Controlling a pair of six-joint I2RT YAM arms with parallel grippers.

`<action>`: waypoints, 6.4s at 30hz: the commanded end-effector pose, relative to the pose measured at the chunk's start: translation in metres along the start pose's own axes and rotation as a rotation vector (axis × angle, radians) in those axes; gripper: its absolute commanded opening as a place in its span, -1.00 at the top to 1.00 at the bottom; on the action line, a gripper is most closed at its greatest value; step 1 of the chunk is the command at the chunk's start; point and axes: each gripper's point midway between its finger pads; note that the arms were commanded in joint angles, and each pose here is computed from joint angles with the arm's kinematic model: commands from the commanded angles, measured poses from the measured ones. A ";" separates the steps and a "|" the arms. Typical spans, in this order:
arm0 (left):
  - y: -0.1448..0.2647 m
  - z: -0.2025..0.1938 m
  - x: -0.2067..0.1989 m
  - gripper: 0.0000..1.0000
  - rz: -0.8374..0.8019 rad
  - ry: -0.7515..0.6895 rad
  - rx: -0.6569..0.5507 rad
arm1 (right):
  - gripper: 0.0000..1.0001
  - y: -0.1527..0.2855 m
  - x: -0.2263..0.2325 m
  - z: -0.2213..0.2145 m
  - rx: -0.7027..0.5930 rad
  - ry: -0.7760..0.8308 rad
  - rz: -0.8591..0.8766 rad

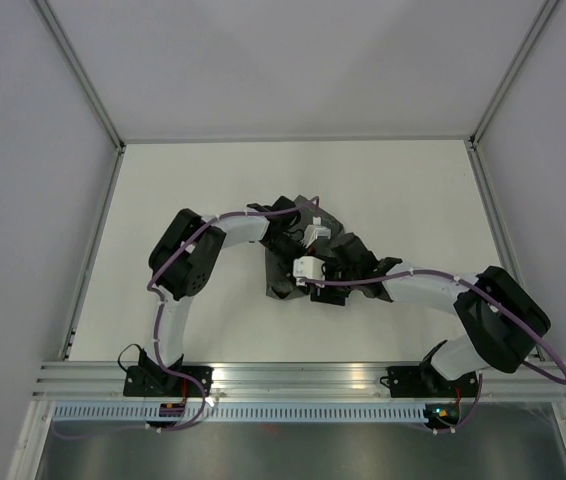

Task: Fold the napkin, place the utensils inside, and roll it up
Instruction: Roll the napkin with the utensil

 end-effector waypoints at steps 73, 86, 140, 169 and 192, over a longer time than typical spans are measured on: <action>0.076 0.076 0.023 0.17 0.190 0.109 -0.616 | 0.78 -0.034 0.000 -0.059 0.234 -0.883 0.759; 0.118 0.076 0.000 0.34 0.610 -0.369 -0.723 | 0.78 -0.042 -0.008 -0.072 0.270 -0.976 0.791; -0.026 -0.001 0.022 0.95 0.833 -0.879 0.071 | 0.75 -0.043 -0.009 -0.089 0.297 -1.062 0.831; -0.015 0.004 -0.007 0.95 0.120 -0.272 -0.146 | -0.21 0.117 -0.172 -0.024 -0.199 -0.806 0.074; -0.014 -0.006 0.000 0.95 -0.198 0.012 -0.148 | -0.26 0.040 -0.006 0.038 -0.109 0.047 -0.072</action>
Point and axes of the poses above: each gripper's point midway between its finger pads, its own y axis back along the fingers, its own x axis along the line the jaws close on, z = x × y, and after that the axes turned 1 degree about -y, right-handed
